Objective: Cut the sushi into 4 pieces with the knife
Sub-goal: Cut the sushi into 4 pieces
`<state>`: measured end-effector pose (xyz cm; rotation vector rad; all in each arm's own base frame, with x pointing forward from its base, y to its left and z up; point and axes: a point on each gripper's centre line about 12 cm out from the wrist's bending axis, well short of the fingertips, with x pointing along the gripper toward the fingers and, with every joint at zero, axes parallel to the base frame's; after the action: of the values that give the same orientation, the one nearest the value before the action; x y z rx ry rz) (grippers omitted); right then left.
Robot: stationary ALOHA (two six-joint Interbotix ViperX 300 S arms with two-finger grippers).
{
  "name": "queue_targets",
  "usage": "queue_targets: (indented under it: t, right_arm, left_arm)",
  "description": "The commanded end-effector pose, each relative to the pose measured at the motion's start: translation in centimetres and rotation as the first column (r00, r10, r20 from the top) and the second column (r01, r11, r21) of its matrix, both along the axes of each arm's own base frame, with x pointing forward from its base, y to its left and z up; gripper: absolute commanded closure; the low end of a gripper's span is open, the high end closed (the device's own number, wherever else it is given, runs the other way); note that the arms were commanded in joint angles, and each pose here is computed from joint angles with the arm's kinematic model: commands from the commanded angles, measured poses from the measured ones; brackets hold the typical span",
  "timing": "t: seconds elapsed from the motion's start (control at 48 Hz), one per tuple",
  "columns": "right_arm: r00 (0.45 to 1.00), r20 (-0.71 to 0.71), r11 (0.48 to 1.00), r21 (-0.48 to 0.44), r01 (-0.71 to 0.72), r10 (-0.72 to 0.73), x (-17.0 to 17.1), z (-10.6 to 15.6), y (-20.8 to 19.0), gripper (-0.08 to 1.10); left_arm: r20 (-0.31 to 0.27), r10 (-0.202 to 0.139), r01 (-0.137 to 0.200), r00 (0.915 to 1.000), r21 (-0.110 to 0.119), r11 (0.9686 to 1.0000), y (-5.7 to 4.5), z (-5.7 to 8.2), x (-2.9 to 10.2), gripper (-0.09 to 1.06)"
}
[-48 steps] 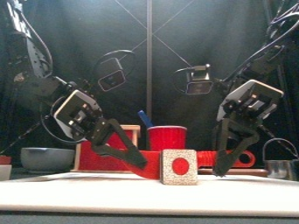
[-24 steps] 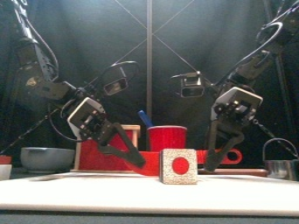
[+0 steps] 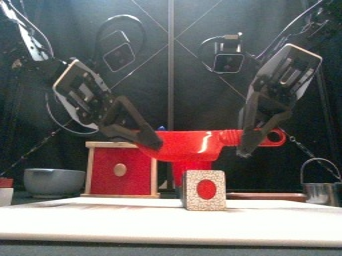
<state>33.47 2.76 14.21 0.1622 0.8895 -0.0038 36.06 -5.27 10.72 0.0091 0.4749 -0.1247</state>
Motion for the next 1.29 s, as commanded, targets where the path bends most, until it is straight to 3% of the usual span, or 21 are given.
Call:
queue_targets:
  t: [0.021,0.5,0.812,1.0,1.146,1.292]
  right_arm:
    - [1.0,0.03,1.0,0.011,0.009,-0.009,0.6,0.6,0.0,0.98]
    - [1.0,-0.023,1.0,0.021,0.008,-0.007,0.7,-1.2,0.6,0.98]
    - [0.995,-0.1,1.0,0.019,0.018,-0.016,0.6,-3.9,0.6,0.98]
    - [0.995,-0.101,1.0,0.009,0.023,-0.022,0.6,-4.0,0.0,0.98]
    - [0.995,-0.094,0.999,-0.014,0.041,-0.042,0.7,-3.8,-1.6,0.98]
    - [0.995,-0.089,0.998,-0.026,0.052,-0.054,0.8,-3.5,-2.4,0.98]
  left_arm:
    - [0.017,-0.02,0.02,0.9997,-0.003,0.9998,-0.9,0.4,0.5,0.72]
    - [-0.008,-0.021,0.021,0.9997,-0.02,0.9996,-1.9,-0.4,0.3,0.72]
    - [-0.121,0.028,-0.031,0.9922,-0.021,0.9993,-1.5,-4.6,0.1,0.72]
    - [-0.124,0.049,-0.052,0.9911,-0.018,0.9985,-0.8,-4.7,0.2,0.72]
    - [-0.115,0.085,-0.086,0.9897,-0.005,0.9962,1.3,-4.5,0.6,0.72]
    - [-0.096,0.089,-0.088,0.9914,0.013,0.996,2.6,-4.0,0.9,0.72]
